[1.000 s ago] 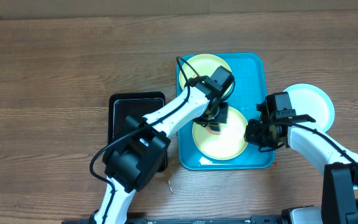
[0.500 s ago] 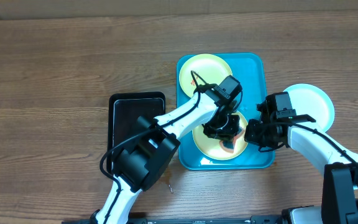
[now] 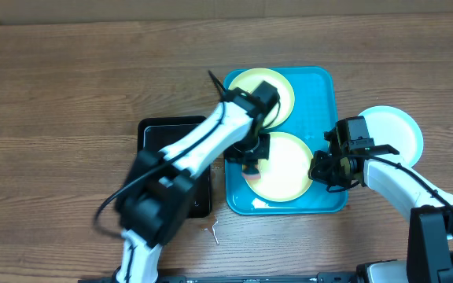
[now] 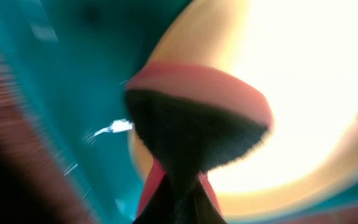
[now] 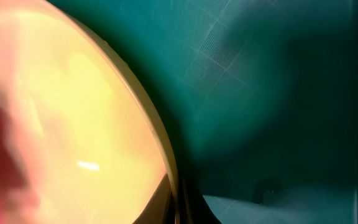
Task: Clean dirty plates on tray and stack at the side
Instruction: 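Return the sponge to the black tray with the left gripper, then lift the yellow plate with the right gripper and tilt it over the black tray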
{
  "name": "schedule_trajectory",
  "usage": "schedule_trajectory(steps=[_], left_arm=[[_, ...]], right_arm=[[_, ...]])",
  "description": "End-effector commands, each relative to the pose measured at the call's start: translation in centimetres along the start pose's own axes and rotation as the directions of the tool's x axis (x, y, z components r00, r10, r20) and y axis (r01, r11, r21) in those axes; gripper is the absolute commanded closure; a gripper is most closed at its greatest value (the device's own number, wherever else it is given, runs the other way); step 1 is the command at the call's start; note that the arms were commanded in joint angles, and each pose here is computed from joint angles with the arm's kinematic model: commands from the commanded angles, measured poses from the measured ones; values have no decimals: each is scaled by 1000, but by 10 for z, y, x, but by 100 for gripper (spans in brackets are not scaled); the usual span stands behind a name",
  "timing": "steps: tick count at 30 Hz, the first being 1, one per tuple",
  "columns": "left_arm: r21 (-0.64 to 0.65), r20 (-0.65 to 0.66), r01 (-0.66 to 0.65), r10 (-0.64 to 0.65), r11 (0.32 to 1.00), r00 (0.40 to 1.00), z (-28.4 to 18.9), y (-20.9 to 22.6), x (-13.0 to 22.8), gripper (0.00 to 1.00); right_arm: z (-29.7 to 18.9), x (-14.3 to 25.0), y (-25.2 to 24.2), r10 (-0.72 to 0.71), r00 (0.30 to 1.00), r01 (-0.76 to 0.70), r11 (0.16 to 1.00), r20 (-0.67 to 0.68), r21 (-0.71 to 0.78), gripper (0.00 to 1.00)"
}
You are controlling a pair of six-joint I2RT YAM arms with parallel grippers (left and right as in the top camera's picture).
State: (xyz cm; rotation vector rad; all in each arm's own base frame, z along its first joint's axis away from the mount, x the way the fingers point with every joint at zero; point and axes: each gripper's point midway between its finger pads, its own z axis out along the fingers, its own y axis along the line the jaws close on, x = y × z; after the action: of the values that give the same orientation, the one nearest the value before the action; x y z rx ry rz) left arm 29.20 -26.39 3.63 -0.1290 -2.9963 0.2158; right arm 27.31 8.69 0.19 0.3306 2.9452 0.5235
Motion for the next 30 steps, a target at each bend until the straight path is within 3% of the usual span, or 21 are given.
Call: schedule_trajectory(steps=[1, 6, 7, 9, 14, 22, 24, 26, 30], left_arm=[[76, 274, -101, 77, 992, 959, -114, -1, 2, 96], [-41, 421, 25, -5, 999, 907, -176, 62, 10, 96], [-109, 424, 108, -52, 988, 904, -183, 95, 15, 96], [-158, 400, 173, -97, 972, 911, -179, 121, 19, 96], [-182, 304, 274, -211, 944, 929, -121, 165, 20, 96], [-110, 204, 276, -251, 955, 946, -31, 170, 23, 96], [-109, 201, 277, -252, 955, 947, -31, 171, 24, 88], [-93, 203, 283, -260, 955, 944, -38, 169, 23, 73], [-52, 227, 313, -294, 948, 928, -69, 172, 19, 59]], right_arm=[[8, 8, -15, 11, 1000, -10, 998, -26, 66, 96], [8, 8, -15, 11, 1000, -10, 998, -26, 66, 96], [8, 8, -15, 11, 1000, -10, 998, -26, 66, 96], [8, 8, -15, 11, 1000, -10, 998, -26, 66, 96], [8, 8, -15, 11, 1000, -10, 998, -26, 66, 96], [8, 8, -15, 12, 1000, -10, 998, -27, 66, 96], [7, 9, -15, 13, 999, -11, 998, -29, 68, 96], [5, 9, -14, 14, 999, -12, 998, -34, 69, 96], [-15, 0, -9, 10, 1000, -8, 995, -27, 95, 96]])
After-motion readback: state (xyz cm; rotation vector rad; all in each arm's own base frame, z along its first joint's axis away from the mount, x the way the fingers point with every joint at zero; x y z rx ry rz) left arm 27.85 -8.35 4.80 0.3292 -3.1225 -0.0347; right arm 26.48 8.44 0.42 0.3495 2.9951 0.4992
